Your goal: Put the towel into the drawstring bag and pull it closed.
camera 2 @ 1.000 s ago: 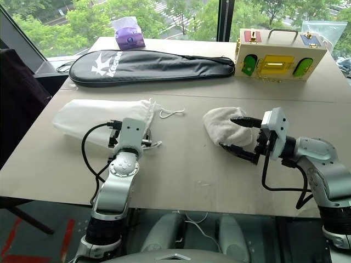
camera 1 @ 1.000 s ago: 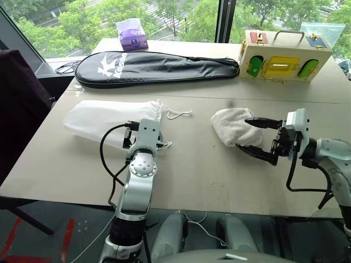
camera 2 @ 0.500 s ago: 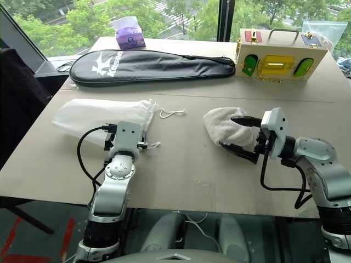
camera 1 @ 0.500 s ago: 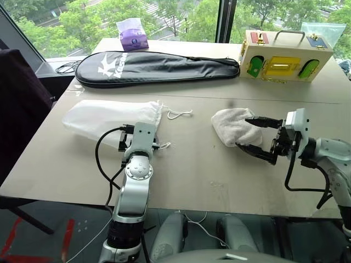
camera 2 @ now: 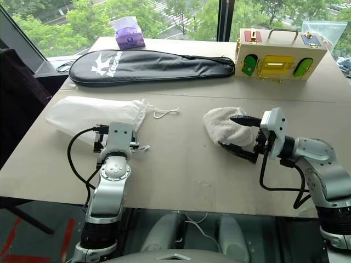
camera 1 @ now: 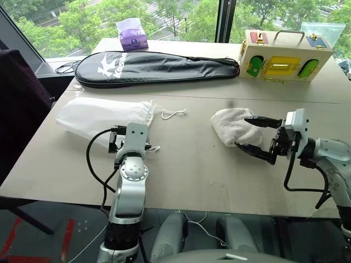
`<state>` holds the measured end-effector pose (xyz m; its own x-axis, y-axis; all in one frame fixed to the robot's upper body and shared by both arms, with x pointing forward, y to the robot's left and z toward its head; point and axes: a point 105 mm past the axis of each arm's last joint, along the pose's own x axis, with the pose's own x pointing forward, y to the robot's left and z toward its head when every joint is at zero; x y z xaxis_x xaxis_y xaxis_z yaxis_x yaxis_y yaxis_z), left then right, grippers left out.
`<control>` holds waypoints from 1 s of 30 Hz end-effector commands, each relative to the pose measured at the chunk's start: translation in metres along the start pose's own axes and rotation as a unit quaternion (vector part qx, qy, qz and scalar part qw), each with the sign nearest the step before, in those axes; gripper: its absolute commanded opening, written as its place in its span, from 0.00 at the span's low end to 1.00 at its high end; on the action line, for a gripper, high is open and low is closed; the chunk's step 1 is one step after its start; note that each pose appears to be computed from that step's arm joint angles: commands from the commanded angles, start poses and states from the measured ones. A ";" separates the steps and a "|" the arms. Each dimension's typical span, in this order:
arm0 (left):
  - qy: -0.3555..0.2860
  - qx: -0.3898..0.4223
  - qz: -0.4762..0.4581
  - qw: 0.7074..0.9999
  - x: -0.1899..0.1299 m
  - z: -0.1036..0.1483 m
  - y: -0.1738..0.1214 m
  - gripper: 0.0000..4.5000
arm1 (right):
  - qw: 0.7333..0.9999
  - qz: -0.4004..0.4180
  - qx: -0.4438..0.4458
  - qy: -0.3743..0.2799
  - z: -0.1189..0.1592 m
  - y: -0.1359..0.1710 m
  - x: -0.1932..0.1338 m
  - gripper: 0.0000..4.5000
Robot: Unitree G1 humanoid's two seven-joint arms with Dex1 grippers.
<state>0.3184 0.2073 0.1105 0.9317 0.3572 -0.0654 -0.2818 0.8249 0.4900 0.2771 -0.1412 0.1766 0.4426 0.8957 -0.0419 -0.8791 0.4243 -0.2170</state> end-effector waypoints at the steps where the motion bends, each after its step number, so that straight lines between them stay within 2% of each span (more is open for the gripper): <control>1: -0.022 0.005 0.021 1.000 -0.001 0.008 0.010 0.69 | 1.000 0.004 -0.023 -0.016 0.011 0.000 0.001 1.00; 2: -0.021 0.006 0.022 1.000 -0.001 0.007 0.010 0.62 | 1.000 0.005 -0.022 -0.017 0.011 0.001 0.002 1.00; 3: -0.021 0.006 0.023 0.999 -0.001 0.006 0.011 0.60 | 1.000 0.006 -0.022 -0.018 0.012 0.001 0.002 1.00; 4: -0.021 0.006 0.025 0.999 -0.001 0.006 0.011 0.46 | 1.000 0.007 -0.022 -0.020 0.012 0.001 0.002 1.00; 5: -0.021 0.006 0.026 0.999 -0.001 0.007 0.011 0.46 | 1.000 0.009 -0.022 -0.021 0.013 0.001 0.003 1.00; 6: -0.021 0.005 0.026 0.999 -0.002 0.007 0.011 0.38 | 0.999 0.010 -0.022 -0.023 0.013 0.001 0.003 1.00; 10: -0.022 0.004 0.029 0.999 -0.002 0.007 0.012 0.03 | 0.999 0.018 -0.019 -0.035 0.017 0.002 0.004 1.00; 21: -0.048 0.018 0.042 0.998 -0.002 0.015 0.016 0.01 | 0.999 0.017 -0.017 -0.037 0.018 0.001 0.004 1.00; 24: -0.094 0.012 0.020 0.995 -0.003 0.031 0.017 0.01 | 0.999 0.013 -0.017 -0.037 0.019 0.000 0.004 1.00; 28: -0.194 -0.011 -0.050 0.980 -0.008 0.074 0.021 0.01 | 0.998 -0.015 0.005 -0.066 0.027 -0.010 0.001 1.00; 30: -0.234 0.003 -0.072 0.970 -0.012 0.092 0.023 0.01 | 0.997 -0.031 0.008 -0.065 0.026 -0.015 0.001 1.00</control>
<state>0.3280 0.1922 0.1704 0.9835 0.0907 0.1566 -0.1584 0.8500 0.5025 0.2826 -0.1365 0.1919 0.4395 0.8967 0.0533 -0.8785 0.4414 -0.1825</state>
